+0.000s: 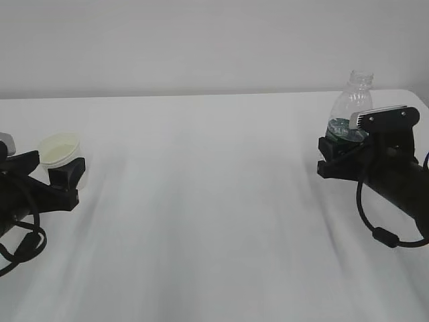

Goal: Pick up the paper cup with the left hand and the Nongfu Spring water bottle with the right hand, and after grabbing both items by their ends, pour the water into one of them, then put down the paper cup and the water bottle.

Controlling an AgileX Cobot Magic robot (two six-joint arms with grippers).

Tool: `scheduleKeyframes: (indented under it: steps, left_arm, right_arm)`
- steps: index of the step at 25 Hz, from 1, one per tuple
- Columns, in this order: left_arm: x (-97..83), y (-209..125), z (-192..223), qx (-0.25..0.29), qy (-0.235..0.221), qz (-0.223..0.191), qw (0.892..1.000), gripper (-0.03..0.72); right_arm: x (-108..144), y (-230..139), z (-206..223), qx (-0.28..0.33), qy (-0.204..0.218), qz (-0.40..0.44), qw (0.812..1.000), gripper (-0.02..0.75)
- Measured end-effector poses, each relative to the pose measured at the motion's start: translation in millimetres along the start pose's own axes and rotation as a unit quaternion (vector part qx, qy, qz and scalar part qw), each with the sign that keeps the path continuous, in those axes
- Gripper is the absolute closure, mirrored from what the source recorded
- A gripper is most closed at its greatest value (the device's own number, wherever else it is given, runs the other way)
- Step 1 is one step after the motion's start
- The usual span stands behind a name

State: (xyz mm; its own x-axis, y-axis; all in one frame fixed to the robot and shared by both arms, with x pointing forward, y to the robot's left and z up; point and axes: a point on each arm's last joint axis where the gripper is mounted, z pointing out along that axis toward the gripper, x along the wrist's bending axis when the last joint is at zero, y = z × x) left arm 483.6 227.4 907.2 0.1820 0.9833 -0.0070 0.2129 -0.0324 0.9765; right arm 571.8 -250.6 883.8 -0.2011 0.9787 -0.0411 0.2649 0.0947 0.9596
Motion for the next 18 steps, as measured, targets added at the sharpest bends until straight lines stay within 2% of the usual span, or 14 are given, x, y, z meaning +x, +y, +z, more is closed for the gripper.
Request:
scheduleKeyframes:
  steps: [6,18]
  left_arm:
    - [0.1,0,0,0.000,0.001,0.000,1.000,0.111]
    - [0.1,0,0,0.000,0.001,0.001,1.000,0.111]
  right_arm:
    - [-2,-12,4,0.006,-0.015,0.008,1.000,0.314]
    - [-3,-18,22,-0.001,-0.018,-0.004,1.000,0.314]
